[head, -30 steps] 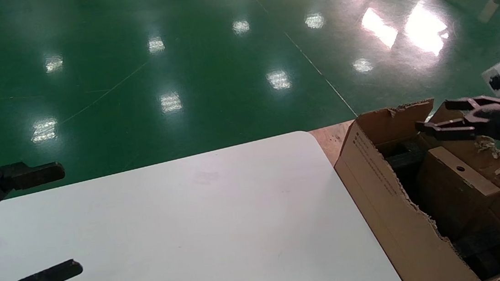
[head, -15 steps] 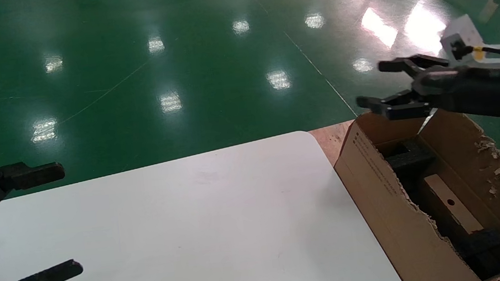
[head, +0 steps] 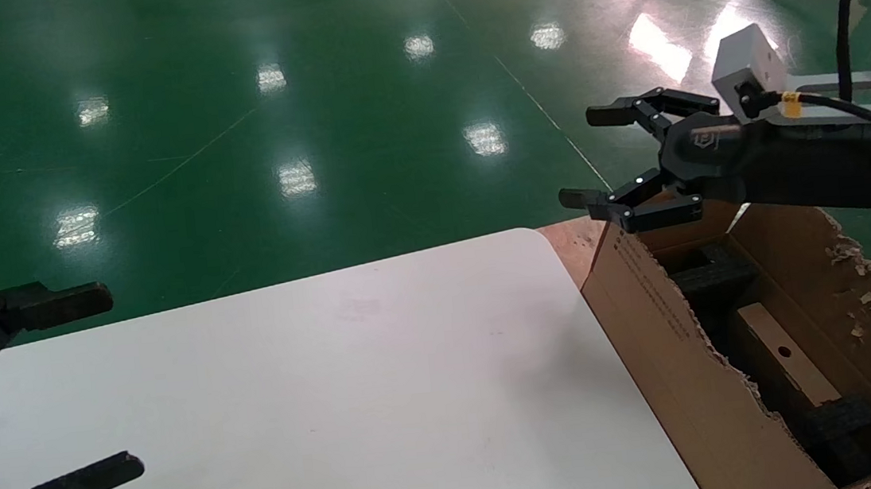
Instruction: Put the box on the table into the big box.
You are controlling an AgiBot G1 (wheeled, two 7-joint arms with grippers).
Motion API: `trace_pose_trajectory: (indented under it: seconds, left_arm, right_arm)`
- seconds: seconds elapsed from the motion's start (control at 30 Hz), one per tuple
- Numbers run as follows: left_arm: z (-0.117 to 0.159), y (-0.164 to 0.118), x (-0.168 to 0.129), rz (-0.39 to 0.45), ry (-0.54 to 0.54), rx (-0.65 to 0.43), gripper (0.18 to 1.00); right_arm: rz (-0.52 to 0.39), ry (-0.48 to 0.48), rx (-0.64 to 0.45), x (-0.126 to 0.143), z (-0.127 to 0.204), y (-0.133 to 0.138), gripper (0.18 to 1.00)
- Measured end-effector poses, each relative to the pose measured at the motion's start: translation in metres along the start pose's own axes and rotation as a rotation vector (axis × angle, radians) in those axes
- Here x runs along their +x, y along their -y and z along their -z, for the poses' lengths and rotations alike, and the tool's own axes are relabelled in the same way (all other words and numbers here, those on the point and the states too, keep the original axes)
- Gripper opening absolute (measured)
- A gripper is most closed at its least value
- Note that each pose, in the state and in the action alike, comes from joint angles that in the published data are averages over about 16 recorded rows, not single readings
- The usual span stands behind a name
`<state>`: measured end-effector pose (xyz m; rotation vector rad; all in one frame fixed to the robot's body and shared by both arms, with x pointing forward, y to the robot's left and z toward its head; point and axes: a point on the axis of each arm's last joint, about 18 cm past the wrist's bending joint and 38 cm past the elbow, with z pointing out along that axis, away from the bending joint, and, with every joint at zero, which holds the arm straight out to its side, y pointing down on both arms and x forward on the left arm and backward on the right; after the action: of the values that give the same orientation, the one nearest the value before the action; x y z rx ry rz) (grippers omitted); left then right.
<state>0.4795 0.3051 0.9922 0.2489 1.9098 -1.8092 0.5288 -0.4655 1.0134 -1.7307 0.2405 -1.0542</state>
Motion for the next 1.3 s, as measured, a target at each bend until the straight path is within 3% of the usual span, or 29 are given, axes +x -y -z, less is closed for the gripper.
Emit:
trace_pose_trajectory:
  seconds: [0.53, 1.3]
  left_arm:
    - [0.000, 0.000, 0.000, 0.000, 0.000, 0.000, 1.001]
    - [0.000, 0.000, 0.000, 0.000, 0.000, 0.000, 1.001]
  right_arm:
    - [-0.029, -0.013, -0.002, 0.003, 0.001, -0.006, 1.001]
    - [-0.034, 0.195, 0.143, -0.048, -0.043, 0.026, 1.001]
